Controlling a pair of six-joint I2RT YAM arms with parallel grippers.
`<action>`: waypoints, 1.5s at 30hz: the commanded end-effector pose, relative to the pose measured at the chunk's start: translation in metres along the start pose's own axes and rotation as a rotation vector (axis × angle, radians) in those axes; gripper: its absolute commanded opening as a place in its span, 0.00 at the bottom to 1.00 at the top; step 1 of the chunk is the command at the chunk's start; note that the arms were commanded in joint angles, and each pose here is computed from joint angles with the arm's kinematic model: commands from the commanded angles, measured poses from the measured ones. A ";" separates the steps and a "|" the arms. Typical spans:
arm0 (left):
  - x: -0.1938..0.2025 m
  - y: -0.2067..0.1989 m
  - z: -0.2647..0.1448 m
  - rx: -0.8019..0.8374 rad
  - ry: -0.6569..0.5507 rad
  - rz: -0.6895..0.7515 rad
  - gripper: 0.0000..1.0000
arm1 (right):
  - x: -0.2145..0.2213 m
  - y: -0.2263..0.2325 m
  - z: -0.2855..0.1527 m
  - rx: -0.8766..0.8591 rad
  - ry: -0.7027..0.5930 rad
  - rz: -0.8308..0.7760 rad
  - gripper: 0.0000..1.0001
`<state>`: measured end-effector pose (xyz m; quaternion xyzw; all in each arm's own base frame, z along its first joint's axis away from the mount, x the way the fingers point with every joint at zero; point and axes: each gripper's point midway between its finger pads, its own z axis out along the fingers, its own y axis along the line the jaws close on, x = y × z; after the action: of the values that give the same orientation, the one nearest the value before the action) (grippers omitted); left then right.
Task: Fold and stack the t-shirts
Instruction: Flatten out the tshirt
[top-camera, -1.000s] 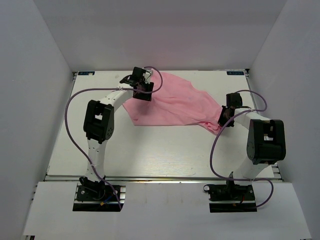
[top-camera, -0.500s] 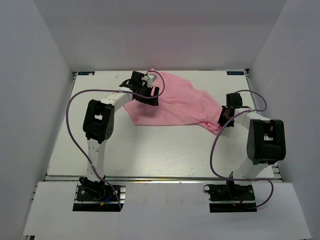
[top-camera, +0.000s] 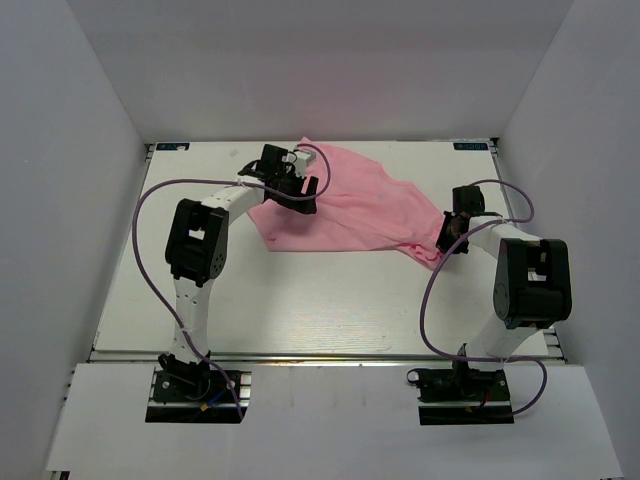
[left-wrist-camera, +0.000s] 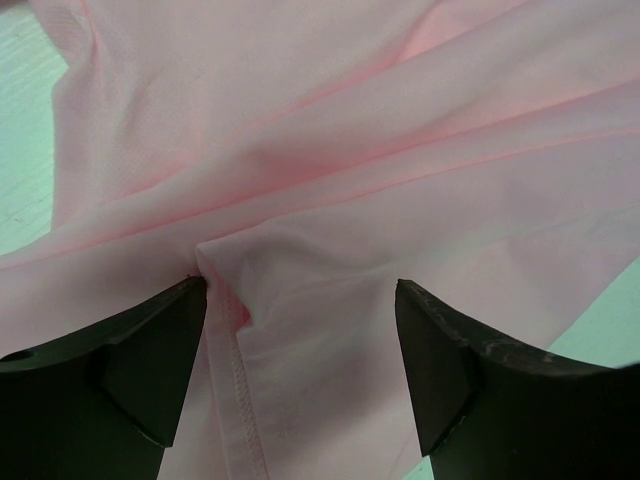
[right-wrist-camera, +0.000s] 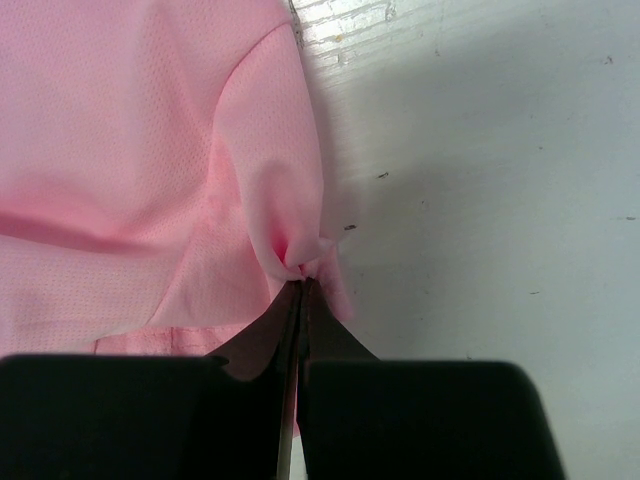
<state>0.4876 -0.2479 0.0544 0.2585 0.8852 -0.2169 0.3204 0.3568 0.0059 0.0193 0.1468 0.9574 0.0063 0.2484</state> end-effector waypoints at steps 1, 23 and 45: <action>-0.009 -0.009 -0.008 0.057 -0.033 0.048 0.85 | -0.015 0.001 -0.003 0.007 -0.033 -0.014 0.00; 0.013 0.006 -0.004 -0.012 0.048 0.060 0.63 | -0.015 0.000 -0.003 0.008 -0.035 -0.007 0.00; -0.022 -0.049 -0.081 0.124 -0.055 0.011 0.00 | -0.055 0.008 -0.040 -0.027 -0.195 0.015 0.00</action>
<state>0.4476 -0.2365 0.0452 0.2798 0.8952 -0.2212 0.2674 0.3597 0.0024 0.0284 0.1508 0.9533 -0.0012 0.2615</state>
